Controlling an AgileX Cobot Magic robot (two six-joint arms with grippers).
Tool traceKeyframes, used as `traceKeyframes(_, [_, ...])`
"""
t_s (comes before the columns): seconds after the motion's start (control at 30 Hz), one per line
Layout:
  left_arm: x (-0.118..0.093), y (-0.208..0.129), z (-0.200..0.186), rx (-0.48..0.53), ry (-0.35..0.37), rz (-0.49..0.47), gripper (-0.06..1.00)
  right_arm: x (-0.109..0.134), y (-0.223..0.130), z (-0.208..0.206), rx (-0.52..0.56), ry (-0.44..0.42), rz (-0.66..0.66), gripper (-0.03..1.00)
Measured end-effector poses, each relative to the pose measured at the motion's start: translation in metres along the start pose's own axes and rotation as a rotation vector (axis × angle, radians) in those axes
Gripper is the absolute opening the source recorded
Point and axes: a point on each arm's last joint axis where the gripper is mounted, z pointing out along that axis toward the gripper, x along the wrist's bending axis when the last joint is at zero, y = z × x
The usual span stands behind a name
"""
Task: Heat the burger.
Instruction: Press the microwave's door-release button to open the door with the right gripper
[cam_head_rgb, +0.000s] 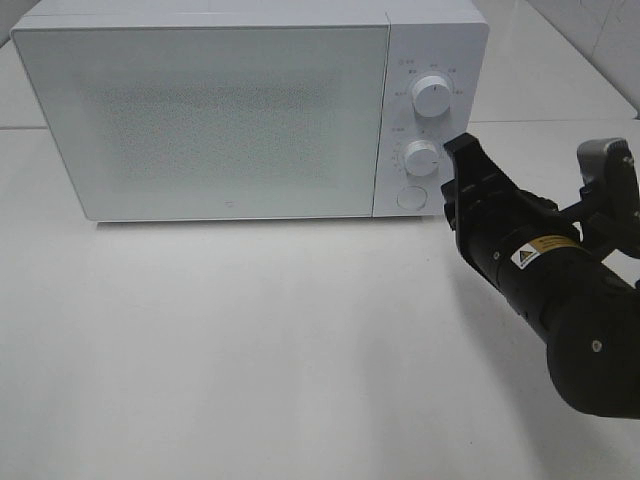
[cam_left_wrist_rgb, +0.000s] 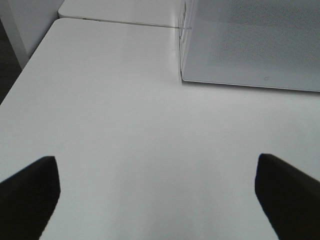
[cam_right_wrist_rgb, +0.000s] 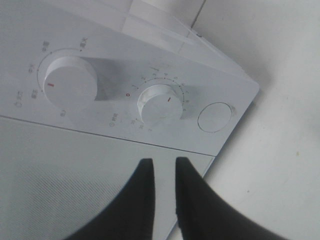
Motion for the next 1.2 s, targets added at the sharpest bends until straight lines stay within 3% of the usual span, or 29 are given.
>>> traceKeyframes(0.07, [0.0,0.0,0.0,0.0,0.0,0.0,0.98,0.0,0.0,0.0,0.0,0.0,0.111,0.12])
traceKeyframes(0.23, [0.0,0.0,0.0,0.0,0.0,0.0,0.98,0.0,0.0,0.0,-0.002,-0.001,0.225,0.03])
traceKeyframes(0.37, [0.0,0.0,0.0,0.0,0.0,0.0,0.98,-0.002,0.0,0.0,-0.003,-0.025,0.268,0.03])
traceKeyframes(0.53, [0.0,0.0,0.0,0.0,0.0,0.0,0.98,-0.011,-0.001,0.0,-0.002,-0.117,0.313,0.03])
traceKeyframes(0.8, [0.0,0.0,0.0,0.0,0.0,0.0,0.98,-0.021,-0.004,0.013,-0.028,-0.163,0.336,0.03])
traceKeyframes(1.2, [0.0,0.0,0.0,0.0,0.0,0.0,0.98,-0.017,-0.024,0.043,-0.019,-0.156,0.382,0.03])
